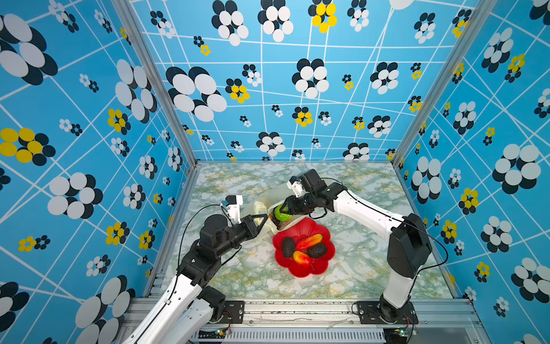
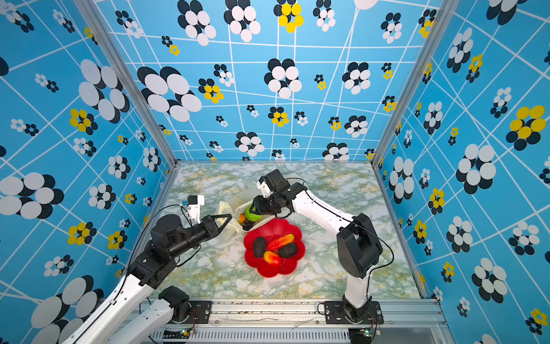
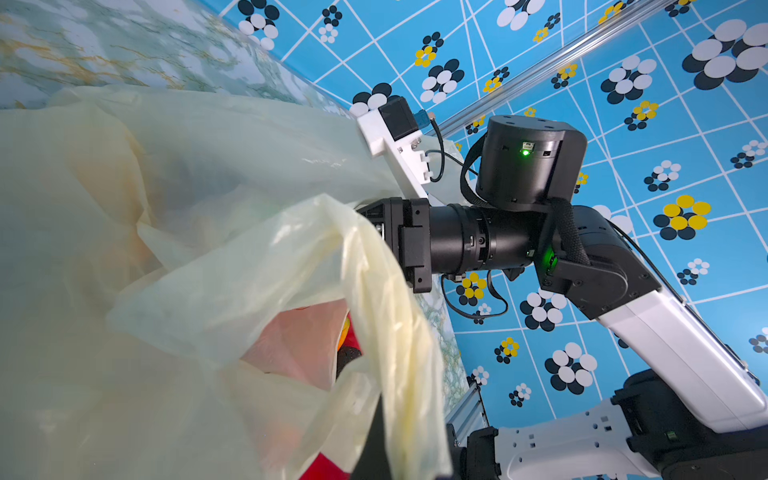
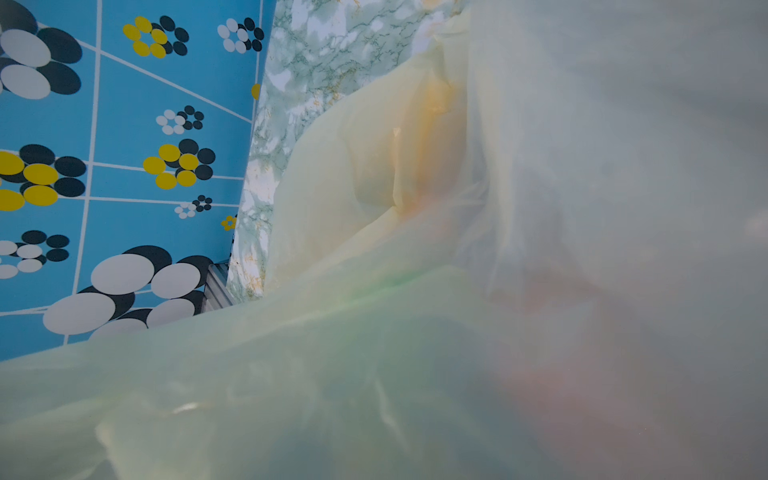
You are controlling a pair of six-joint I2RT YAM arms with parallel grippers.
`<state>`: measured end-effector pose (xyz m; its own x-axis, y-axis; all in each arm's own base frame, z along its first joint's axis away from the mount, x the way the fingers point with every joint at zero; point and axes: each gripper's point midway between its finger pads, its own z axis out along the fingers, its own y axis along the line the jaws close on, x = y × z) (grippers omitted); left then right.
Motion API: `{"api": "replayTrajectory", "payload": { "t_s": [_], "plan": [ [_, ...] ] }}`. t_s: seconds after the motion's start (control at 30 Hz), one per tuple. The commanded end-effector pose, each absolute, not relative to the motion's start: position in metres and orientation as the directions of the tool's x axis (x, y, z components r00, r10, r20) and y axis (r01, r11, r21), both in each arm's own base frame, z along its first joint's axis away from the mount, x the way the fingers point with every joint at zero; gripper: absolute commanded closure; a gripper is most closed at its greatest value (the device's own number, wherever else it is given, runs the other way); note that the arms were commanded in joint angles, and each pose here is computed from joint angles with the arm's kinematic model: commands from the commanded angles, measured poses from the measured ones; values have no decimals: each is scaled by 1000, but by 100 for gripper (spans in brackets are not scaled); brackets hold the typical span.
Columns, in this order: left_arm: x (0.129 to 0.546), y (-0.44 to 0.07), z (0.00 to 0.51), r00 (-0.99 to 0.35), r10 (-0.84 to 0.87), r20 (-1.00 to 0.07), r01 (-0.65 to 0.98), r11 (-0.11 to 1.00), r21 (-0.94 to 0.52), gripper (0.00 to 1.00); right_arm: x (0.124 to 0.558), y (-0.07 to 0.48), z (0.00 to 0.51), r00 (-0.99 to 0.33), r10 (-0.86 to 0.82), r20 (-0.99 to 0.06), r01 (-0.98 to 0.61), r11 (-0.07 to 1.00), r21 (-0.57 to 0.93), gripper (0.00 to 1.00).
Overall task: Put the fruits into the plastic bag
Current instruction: 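Lower the custard apple into the bag and open the right gripper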
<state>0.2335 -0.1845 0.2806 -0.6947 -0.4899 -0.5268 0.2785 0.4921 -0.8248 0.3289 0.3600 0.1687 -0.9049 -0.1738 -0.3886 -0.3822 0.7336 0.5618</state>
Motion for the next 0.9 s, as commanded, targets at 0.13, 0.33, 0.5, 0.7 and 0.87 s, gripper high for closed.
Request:
{"api": "replayTrajectory", "payload": {
  "t_s": [0.13,0.33,0.5,0.7,0.87],
  "plan": [
    [233,-197,293,-693,-452,-562,339,484,-807,100,327,361,168,-899,-204,-388,-401,740,540,56],
    [231,-200,291,-697,-440,-567,342,491,-801,100,330,362,172,-893,-208,-399,-411,740,533,56],
    [232,-200,289,-695,-440,-568,342,493,-800,100,339,369,178,-885,-211,-415,-423,735,530,56],
    [231,-202,290,-697,-436,-569,346,491,-800,100,348,377,175,-887,-212,-410,-421,736,530,55],
    [229,-199,291,-688,-442,-576,345,499,-795,100,349,379,168,-895,-212,-392,-410,739,535,34]
  ]
}}
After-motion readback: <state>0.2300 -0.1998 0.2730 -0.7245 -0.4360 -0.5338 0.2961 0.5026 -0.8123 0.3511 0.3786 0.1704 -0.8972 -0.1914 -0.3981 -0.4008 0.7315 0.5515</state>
